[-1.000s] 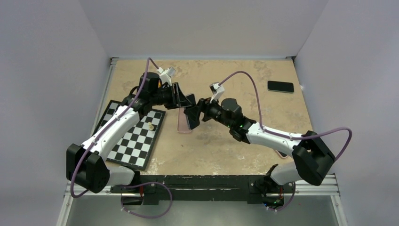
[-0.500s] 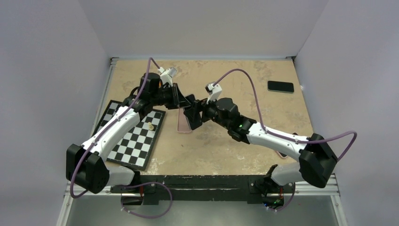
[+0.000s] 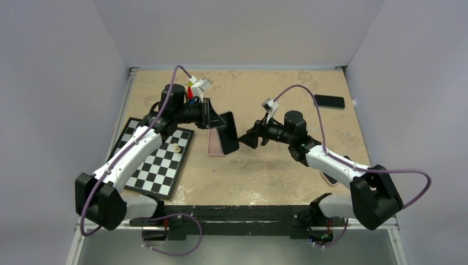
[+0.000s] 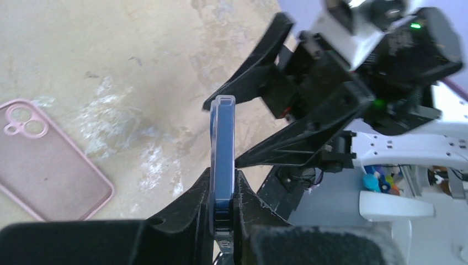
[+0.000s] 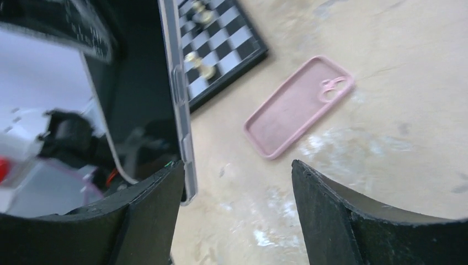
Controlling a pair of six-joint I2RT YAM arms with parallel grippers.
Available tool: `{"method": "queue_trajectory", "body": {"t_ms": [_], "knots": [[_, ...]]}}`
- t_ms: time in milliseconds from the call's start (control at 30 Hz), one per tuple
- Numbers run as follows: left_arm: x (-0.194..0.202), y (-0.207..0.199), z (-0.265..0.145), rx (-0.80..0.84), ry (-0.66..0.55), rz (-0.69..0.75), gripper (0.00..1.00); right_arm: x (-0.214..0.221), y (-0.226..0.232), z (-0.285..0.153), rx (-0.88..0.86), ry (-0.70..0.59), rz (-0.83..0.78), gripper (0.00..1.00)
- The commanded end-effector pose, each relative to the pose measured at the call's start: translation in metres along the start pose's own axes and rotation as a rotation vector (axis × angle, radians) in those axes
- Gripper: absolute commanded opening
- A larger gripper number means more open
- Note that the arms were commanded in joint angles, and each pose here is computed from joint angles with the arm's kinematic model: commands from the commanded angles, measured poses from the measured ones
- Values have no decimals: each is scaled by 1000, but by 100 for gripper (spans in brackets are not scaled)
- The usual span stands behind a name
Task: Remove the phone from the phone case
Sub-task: Pick up the phone at the center of the board, then remove the phone case from the phone.
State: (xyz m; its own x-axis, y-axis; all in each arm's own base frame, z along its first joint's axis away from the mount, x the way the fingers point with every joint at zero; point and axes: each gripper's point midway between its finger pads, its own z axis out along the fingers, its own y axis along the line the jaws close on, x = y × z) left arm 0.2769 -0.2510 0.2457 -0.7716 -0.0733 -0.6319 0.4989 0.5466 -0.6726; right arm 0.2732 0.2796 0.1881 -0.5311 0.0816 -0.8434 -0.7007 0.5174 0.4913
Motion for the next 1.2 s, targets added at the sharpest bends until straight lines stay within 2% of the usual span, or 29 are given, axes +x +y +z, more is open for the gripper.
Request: {"method": "queue_trajectory", "body": {"t_ms": [0, 133, 233, 300, 433, 567, 600, 700, 900, 967, 1067, 1167], "knots": [[-22, -54, -8, 236, -48, 140, 0, 9, 64, -14, -430, 50, -25, 72], [-18, -61, -7, 273, -33, 155, 0, 11, 84, -23, -587, 33, 8, 65], [-16, -65, -6, 299, -23, 152, 0, 11, 91, -27, -645, 17, 33, 62], [-14, -70, -6, 333, -18, 151, 0, 8, 95, -29, -674, -1, 45, 56], [-14, -78, -7, 375, -12, 149, 0, 2, 102, -31, -734, -34, 68, 36], [-14, -73, -3, 333, 9, 108, 0, -8, 107, -34, -776, -86, 80, 3], [-14, -71, -2, 321, 15, 98, 5, -11, 107, -32, -772, -99, 86, 0], [-14, -68, 0, 304, 20, 78, 21, -17, 105, -27, -747, -131, 109, 0], [-15, -65, 0, 277, 5, 73, 41, -22, 108, -19, -733, -171, 120, 0], [-15, -66, -1, 286, 7, 77, 37, -25, 107, -17, -719, -192, 128, 0], [-15, -69, -3, 295, -3, 92, 22, -26, 106, -16, -708, -202, 129, 0], [-17, -73, -7, 304, -26, 121, 8, -18, 108, -11, -701, -158, 113, 0]]}}
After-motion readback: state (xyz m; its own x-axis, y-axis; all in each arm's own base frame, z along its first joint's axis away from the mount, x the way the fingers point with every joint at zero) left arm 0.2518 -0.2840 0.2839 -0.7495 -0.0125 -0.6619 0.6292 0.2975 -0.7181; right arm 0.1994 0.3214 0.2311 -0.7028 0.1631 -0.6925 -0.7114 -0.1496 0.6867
